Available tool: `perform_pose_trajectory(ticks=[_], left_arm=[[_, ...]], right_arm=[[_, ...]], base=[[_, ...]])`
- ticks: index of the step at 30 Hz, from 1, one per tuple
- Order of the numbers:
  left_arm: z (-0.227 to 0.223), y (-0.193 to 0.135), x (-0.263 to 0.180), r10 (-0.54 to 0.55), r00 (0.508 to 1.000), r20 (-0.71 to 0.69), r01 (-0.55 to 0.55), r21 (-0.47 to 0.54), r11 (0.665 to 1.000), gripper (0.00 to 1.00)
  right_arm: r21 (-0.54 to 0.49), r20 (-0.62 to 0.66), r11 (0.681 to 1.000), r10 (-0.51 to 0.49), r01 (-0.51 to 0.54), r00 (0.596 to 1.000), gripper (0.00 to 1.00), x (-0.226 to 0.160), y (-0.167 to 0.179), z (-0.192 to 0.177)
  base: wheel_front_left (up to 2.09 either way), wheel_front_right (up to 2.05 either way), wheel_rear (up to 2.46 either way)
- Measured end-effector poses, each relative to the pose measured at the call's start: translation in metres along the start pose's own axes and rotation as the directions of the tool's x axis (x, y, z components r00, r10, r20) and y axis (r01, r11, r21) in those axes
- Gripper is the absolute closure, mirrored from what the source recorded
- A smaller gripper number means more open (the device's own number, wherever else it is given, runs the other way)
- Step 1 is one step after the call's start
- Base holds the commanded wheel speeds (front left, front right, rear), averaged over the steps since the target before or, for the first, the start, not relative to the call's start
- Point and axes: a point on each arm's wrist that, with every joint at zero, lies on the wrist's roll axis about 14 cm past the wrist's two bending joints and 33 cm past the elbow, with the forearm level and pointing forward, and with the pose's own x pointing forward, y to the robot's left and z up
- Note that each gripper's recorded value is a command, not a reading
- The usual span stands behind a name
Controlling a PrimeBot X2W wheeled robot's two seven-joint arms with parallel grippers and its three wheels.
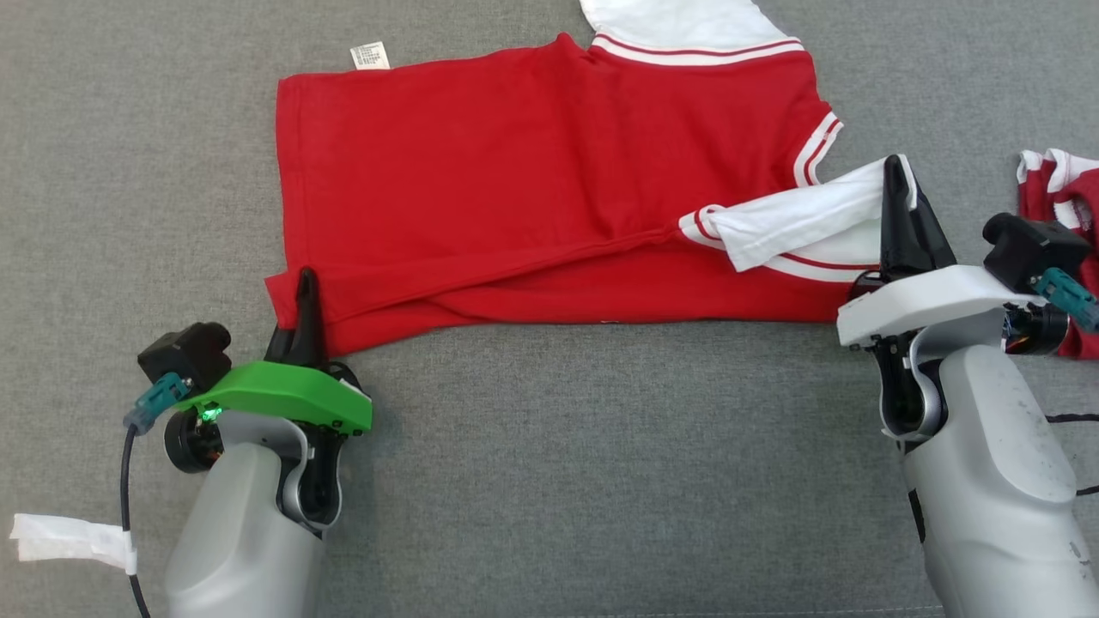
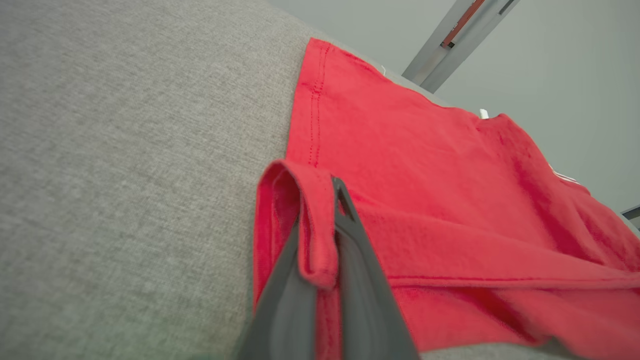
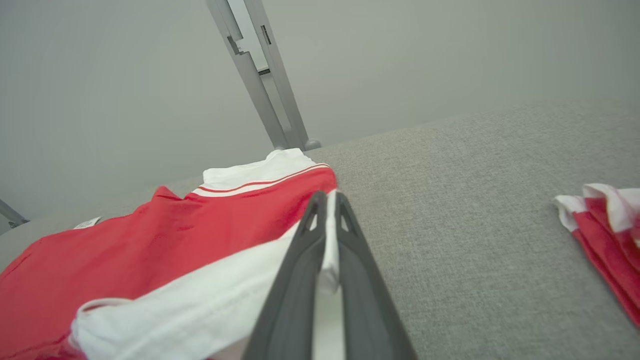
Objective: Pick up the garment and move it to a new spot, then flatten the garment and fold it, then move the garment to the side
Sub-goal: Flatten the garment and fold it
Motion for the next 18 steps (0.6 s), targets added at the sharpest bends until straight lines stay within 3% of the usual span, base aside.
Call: perform_pose_trajectory(ticks=[2, 3, 4, 5, 6, 11, 18], left_arm=[[-0.001, 0.001, 0.004, 0.002, 1.0, -0.004, -0.002, 0.0, 1.0, 0.95], [-0.001, 0.0, 0.005, 0.0, 1.0, -0.004, 0.0, 0.0, 1.0, 0.65], [0.0, 0.0, 0.007, 0.0, 1.0, 0.0, 0.0, -0.002, 1.0, 0.0], [0.001, 0.0, 0.008, -0.002, 1.0, 0.002, 0.002, -0.003, 1.0, 0.0], [0.003, -0.001, 0.009, -0.005, 1.0, 0.009, 0.005, -0.004, 1.0, 0.0], [0.035, 0.002, 0.009, -0.004, 0.993, 0.115, 0.006, -0.017, 1.0, 0.0], [-0.001, 0.008, -0.02, 0.01, 0.999, 0.03, -0.009, -0.027, 1.0, 0.0]], right_arm=[[-0.029, -0.01, 1.0, 0.0, -0.001, 1.0, 1.0, 0.004, -0.001, -0.003], [-0.033, -0.01, 0.999, -0.003, 0.002, 1.0, 1.0, 0.007, -0.002, -0.003], [-0.039, -0.008, 0.999, -0.005, 0.005, 1.0, 0.62, 0.009, -0.003, -0.003], [-0.049, -0.006, 0.999, -0.005, 0.005, 1.0, 0.16, 0.011, -0.003, -0.003], [-0.054, 0.002, 0.999, -0.008, 0.008, 1.0, 0.0, 0.014, -0.004, -0.001], [-0.06, 0.083, 0.998, -0.024, 0.029, 0.996, 0.0, 0.017, -0.008, 0.022], [-0.06, -0.013, 0.997, -0.05, 0.05, 0.999, 0.0, -0.021, -0.018, -0.012]], base=[[0.0, 0.0, 0.0], [0.0, 0.0, 0.0], [0.0, 0.0, 0.0], [0.0, 0.0, 0.0], [0.0, 0.0, 0.0], [0.0, 0.0, 0.0], [0.0, 0.0, 0.0]])
